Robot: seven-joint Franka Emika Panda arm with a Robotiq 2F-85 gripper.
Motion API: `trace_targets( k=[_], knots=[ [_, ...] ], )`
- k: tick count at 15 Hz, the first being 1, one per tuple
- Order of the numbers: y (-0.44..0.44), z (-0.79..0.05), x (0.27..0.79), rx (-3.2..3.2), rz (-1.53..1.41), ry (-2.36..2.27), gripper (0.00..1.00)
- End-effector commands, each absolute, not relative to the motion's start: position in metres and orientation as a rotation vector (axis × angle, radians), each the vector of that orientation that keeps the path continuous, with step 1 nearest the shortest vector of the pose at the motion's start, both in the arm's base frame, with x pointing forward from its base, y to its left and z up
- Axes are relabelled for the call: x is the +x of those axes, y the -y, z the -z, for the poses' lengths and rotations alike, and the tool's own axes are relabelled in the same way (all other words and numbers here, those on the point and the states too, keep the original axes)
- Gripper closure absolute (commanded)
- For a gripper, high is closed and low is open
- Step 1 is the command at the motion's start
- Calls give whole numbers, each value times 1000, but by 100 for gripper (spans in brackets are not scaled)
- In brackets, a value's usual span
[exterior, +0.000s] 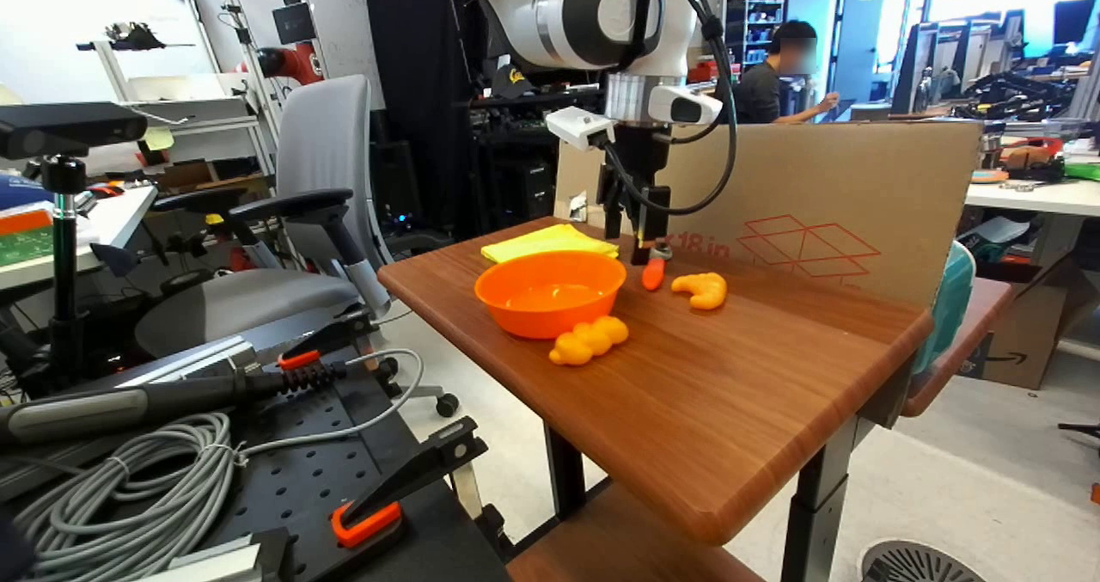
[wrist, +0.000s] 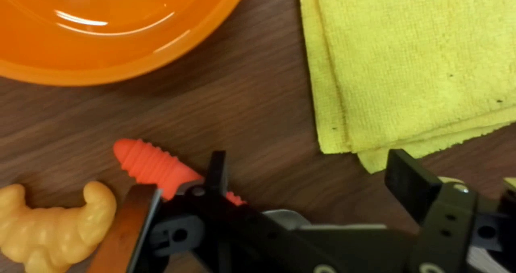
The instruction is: Move the towel forward
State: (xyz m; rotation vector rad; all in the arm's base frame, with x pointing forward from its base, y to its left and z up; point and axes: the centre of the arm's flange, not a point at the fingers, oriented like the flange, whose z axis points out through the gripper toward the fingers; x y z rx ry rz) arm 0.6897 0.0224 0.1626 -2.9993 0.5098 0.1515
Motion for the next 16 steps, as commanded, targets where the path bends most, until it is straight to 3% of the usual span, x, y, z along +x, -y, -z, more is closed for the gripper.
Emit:
trace_targets(
  k=[1, 9, 16],
  knots=[
    [-22, -172, 692, -2960, -176, -516, 0],
    [-56, -204, 667, -2987, -163, -386, 0],
    [-57, -194, 678, -2990, -150, -403, 0]
  ],
)
